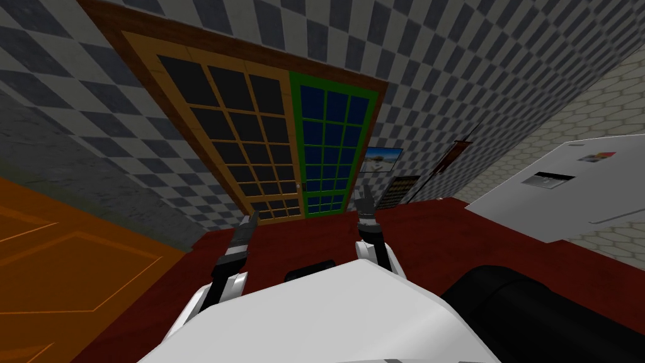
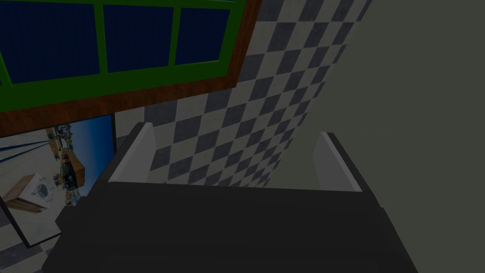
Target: Pull the door open
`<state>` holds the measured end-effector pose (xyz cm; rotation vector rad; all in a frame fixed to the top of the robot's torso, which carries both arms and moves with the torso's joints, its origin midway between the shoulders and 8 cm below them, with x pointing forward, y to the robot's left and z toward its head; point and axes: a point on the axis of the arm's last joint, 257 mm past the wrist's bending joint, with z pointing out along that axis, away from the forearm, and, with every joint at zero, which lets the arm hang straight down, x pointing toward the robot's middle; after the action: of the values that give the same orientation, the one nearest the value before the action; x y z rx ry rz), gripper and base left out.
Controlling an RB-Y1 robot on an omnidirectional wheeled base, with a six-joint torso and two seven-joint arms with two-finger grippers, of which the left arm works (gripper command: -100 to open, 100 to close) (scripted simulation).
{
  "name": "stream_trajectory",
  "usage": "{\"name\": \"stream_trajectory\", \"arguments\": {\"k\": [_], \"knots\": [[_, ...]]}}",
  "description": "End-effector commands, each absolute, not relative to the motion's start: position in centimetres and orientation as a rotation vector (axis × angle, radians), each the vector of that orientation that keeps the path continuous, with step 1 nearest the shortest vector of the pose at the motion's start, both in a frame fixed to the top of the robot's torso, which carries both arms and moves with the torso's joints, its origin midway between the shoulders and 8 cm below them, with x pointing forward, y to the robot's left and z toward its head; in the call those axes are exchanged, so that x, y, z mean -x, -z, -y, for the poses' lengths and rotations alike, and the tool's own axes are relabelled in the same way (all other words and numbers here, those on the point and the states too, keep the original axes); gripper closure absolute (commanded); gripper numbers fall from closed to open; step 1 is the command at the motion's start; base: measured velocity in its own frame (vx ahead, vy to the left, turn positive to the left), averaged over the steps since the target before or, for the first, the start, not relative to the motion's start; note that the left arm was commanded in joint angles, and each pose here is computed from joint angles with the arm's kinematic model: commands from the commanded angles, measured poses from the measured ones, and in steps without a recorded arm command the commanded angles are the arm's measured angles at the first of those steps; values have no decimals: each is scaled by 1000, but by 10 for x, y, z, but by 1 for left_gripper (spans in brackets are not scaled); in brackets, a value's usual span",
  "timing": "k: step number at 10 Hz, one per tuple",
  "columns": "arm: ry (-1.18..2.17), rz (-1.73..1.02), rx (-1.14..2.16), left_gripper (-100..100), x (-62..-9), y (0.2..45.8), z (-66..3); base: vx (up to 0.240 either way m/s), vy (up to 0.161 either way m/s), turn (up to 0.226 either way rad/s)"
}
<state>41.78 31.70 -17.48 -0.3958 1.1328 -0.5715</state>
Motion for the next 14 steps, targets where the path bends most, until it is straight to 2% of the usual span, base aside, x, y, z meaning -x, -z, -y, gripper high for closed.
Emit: {"name": "stream_trajectory", "arguments": {"k": [1, 14], "knots": [[538, -1156, 382, -100, -419, 187, -320, 99, -43, -2], [288, -1334, 257, -100, -425, 277, -336, 103, -45, -1]]}}
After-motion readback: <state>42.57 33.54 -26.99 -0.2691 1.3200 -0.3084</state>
